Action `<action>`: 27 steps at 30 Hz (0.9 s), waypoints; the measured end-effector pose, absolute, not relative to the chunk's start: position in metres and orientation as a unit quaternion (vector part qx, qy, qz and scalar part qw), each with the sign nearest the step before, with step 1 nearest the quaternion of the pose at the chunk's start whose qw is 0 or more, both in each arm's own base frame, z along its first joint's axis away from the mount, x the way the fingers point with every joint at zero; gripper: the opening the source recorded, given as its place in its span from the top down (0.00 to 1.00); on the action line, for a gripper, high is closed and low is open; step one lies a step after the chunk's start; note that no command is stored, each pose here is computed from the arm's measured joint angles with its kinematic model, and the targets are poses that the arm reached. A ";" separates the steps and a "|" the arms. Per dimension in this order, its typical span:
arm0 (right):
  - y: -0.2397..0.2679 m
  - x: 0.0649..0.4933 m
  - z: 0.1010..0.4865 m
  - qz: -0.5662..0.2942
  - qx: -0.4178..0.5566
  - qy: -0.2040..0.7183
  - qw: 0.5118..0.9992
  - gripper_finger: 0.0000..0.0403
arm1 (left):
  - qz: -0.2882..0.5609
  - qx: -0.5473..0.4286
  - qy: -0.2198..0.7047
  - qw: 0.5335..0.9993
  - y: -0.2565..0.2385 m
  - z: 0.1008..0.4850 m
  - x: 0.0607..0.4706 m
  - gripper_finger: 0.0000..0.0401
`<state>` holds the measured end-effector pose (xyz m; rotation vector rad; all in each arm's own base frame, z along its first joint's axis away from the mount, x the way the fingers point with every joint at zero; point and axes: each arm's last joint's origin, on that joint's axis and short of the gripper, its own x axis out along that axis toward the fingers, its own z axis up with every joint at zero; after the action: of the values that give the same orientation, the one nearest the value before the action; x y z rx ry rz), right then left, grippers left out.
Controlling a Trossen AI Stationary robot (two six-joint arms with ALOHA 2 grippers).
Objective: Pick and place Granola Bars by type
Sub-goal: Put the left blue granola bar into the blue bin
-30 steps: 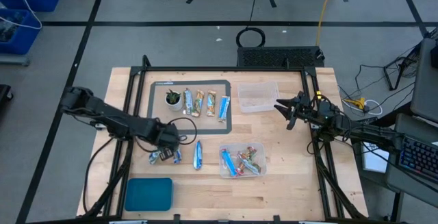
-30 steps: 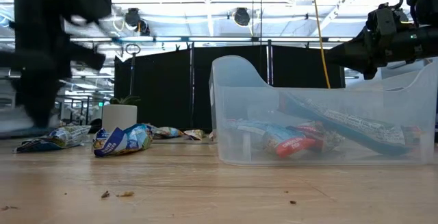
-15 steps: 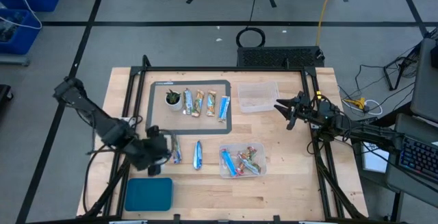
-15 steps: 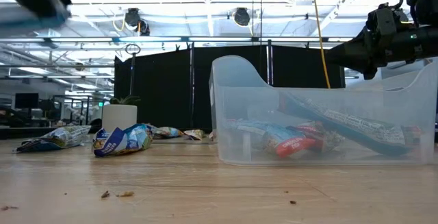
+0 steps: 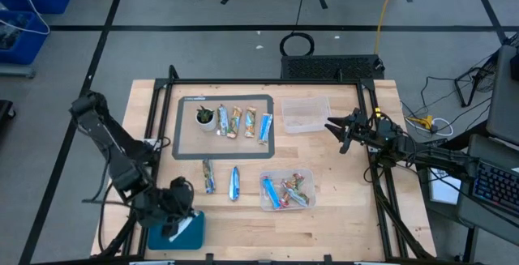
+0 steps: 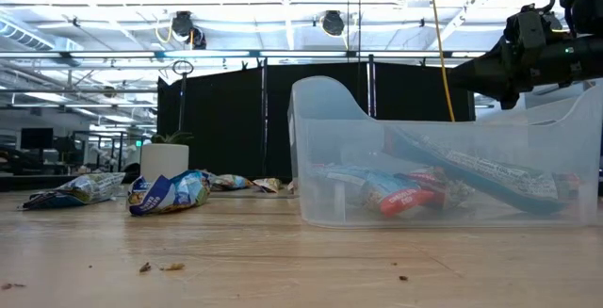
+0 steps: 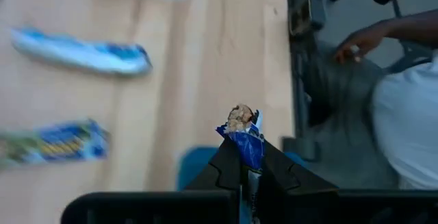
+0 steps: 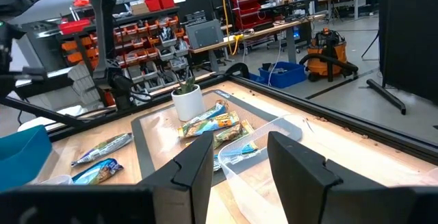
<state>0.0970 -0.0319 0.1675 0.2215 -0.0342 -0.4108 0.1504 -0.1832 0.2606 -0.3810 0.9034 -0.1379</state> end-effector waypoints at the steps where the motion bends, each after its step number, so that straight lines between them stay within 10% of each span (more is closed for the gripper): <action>1: -0.032 0.097 0.167 -0.203 0.110 -0.017 0.973 0.68 | -0.062 -0.191 0.442 0.874 -0.187 0.257 0.150 0.96; 27: -0.032 0.097 0.167 -0.203 0.110 -0.017 0.973 0.68 | 0.009 -0.226 0.505 0.833 -0.213 0.226 0.132 0.96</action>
<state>0.0970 -0.0319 0.1674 0.2214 -0.0337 -0.4106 0.1323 -0.2129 0.2263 -0.4793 1.0710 0.0183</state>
